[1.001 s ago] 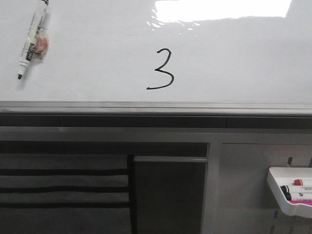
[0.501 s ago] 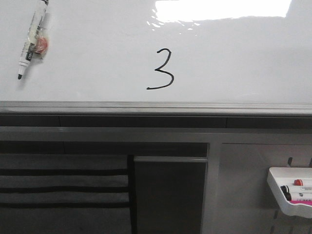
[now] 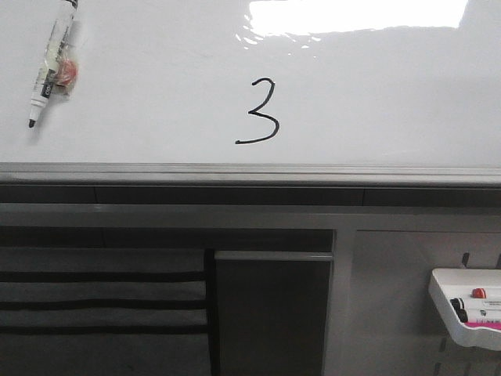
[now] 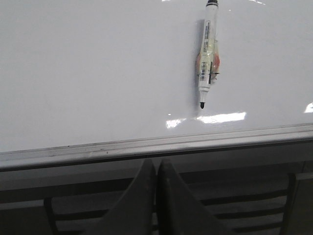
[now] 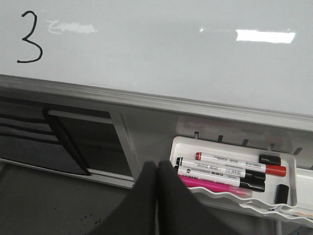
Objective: Write number 3 on whiteboard
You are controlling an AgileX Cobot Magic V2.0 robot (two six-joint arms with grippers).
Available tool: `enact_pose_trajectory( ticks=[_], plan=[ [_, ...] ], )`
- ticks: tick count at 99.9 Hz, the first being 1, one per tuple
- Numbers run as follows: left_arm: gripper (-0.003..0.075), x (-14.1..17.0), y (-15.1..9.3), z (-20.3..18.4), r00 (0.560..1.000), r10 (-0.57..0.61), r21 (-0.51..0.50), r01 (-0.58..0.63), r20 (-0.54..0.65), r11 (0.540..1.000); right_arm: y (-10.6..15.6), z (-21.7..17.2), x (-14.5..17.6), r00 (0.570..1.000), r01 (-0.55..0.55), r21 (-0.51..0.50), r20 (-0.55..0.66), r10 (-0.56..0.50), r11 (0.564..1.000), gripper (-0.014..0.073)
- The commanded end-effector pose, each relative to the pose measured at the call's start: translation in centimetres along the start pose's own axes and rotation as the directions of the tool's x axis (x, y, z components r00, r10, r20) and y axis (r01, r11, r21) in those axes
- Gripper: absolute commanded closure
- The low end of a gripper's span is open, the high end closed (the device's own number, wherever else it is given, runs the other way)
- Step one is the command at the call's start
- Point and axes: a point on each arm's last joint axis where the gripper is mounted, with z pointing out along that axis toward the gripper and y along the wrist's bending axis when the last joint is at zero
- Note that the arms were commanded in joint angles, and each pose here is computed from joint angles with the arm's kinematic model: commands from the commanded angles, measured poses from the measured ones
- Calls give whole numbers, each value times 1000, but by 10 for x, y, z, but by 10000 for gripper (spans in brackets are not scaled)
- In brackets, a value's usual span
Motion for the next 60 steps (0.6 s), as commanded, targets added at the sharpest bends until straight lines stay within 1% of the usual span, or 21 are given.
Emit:
enact_pose_trajectory(
  ticks=[1, 5, 14, 15, 18, 20, 21, 23, 31, 33, 60],
  plan=[
    [741, -8, 4, -6, 987, -18, -46, 26, 158, 999, -1, -5, -13, 996, -6, 13, 84, 5, 1000, 657],
    [741, -4, 4, -8, 982, -19, -52, 29, 188, 998, -1, -5, -13, 996, -6, 13, 84, 5, 1000, 657],
    [741, 2, 3, -12, 977, -11, -51, 23, 212, 998, -1, -5, -13, 996, -6, 13, 84, 5, 1000, 657],
    [741, 3, 3, -12, 976, -31, -47, 42, 215, 998, -1, -5, -13, 996, -6, 13, 84, 5, 1000, 657],
    [741, 4, 3, -13, 974, -41, -45, 52, 223, 998, -1, -5, -13, 996, -6, 13, 84, 5, 1000, 657],
    [741, 6, 3, -13, 974, -50, -44, 61, 219, 997, -1, -5, -13, 996, -6, 13, 84, 5, 1000, 657],
    [741, 6, 3, -13, 975, -36, -48, 48, 221, 998, -1, -5, -13, 996, -6, 13, 84, 5, 1000, 657],
    [741, 7, 3, -12, 975, -57, -43, 68, 216, 997, -1, -5, -13, 996, -6, 13, 84, 5, 1000, 657],
    [741, 11, 3, -11, 977, -40, -48, 52, 210, 998, -1, -5, -13, 996, -6, 13, 84, 5, 1000, 657],
    [741, 13, 3, -10, 981, -42, -49, 52, 190, 997, -1, -5, -13, 996, -6, 13, 84, 5, 1000, 657],
    [741, 13, 3, -10, 981, -42, -49, 52, 189, 997, -1, -5, -13, 996, -6, 13, 84, 5, 1000, 657]
  ],
)
